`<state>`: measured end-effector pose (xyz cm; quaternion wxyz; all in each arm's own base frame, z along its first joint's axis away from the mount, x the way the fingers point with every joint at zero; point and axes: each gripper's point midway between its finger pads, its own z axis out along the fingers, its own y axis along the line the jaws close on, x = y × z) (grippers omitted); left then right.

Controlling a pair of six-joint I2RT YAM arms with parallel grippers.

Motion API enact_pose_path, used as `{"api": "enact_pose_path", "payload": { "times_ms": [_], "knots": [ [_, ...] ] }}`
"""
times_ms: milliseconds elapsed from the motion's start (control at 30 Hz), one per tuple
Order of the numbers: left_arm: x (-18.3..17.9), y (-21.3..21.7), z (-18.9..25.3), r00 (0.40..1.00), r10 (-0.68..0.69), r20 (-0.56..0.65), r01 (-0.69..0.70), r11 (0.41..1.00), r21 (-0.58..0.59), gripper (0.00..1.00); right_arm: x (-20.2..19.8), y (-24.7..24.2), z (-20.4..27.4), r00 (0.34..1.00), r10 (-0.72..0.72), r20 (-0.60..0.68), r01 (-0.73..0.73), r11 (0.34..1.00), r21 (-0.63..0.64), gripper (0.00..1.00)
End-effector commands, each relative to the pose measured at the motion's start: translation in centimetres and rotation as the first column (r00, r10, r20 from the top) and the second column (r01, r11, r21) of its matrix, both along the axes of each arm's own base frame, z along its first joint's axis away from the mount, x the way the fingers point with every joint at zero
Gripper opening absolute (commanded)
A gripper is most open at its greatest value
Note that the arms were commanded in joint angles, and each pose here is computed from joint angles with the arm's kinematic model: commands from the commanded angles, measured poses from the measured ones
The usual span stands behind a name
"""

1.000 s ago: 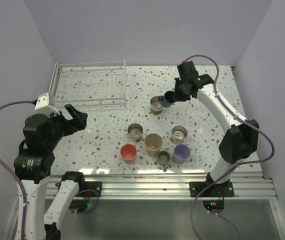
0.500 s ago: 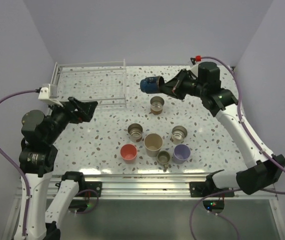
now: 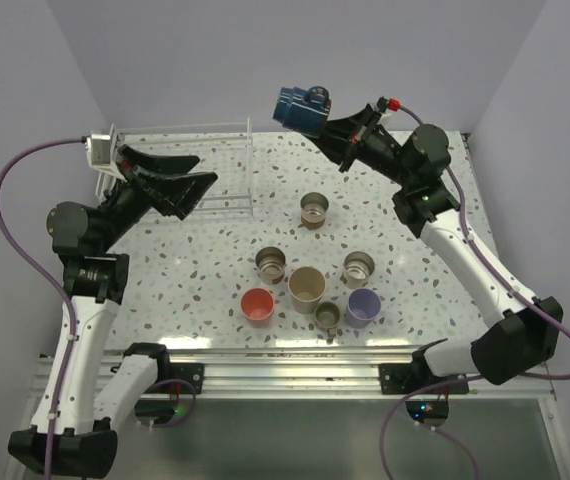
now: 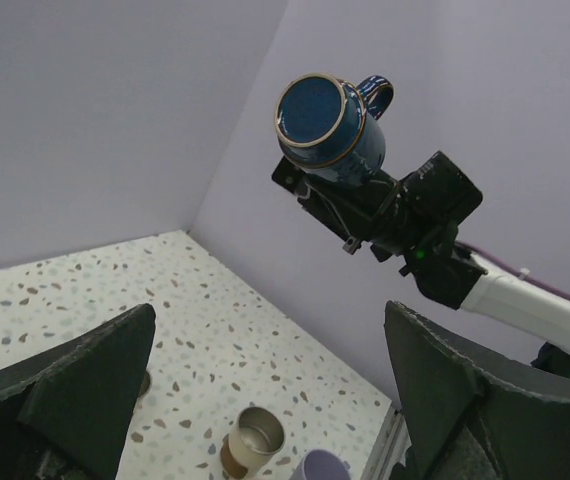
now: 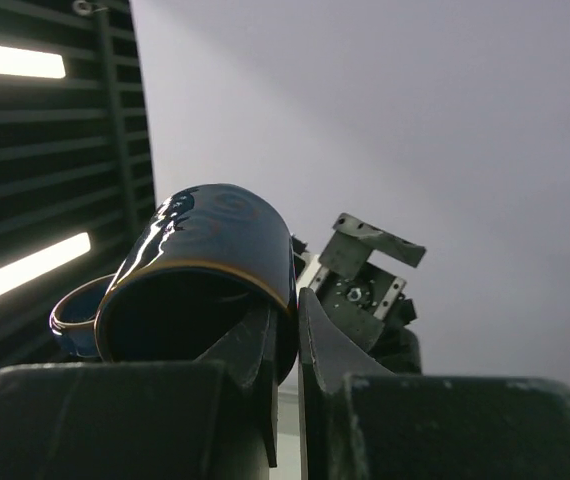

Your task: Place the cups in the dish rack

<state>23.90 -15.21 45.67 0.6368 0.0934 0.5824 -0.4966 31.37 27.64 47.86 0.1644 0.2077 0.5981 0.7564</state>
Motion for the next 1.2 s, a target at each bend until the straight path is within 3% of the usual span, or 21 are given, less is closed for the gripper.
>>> {"api": "enact_pose_path", "payload": {
  "times_ms": [0,200,267,567,900,1167],
  "knots": [
    [-2.4,-0.6,6.4,0.973,-0.084,0.214,0.107,0.99,-0.094,1.0,-1.6,-0.6,7.4,0.996,0.052,0.069,-0.068,0.964,0.257,0.0],
    [0.1,-1.0,9.0,0.95,-0.124,0.285,0.168,0.976,-0.136,1.0,-0.7,2.0,10.1,0.991,0.097,0.091,-0.121,0.943,0.311,0.0],
    [-0.4,-1.3,10.5,0.919,-0.158,0.362,0.218,0.967,-0.132,1.0,-0.3,2.8,10.2,0.991,0.103,0.08,-0.124,0.937,0.328,0.0],
    [4.7,-2.3,10.4,0.893,-0.198,0.404,0.284,0.945,-0.163,1.0,0.3,7.9,10.5,0.98,0.193,0.056,-0.2,0.895,0.4,0.0],
    [6.2,-2.5,10.7,0.857,-0.238,0.457,0.355,0.915,-0.19,1.0,1.8,12.8,9.3,0.964,0.263,0.023,-0.248,0.873,0.419,0.0],
    [7.3,-1.4,11.3,0.857,-0.205,0.472,0.377,0.875,-0.304,1.0,2.5,14.0,8.5,0.959,0.282,0.01,-0.255,0.851,0.458,0.0]
  ]
}}
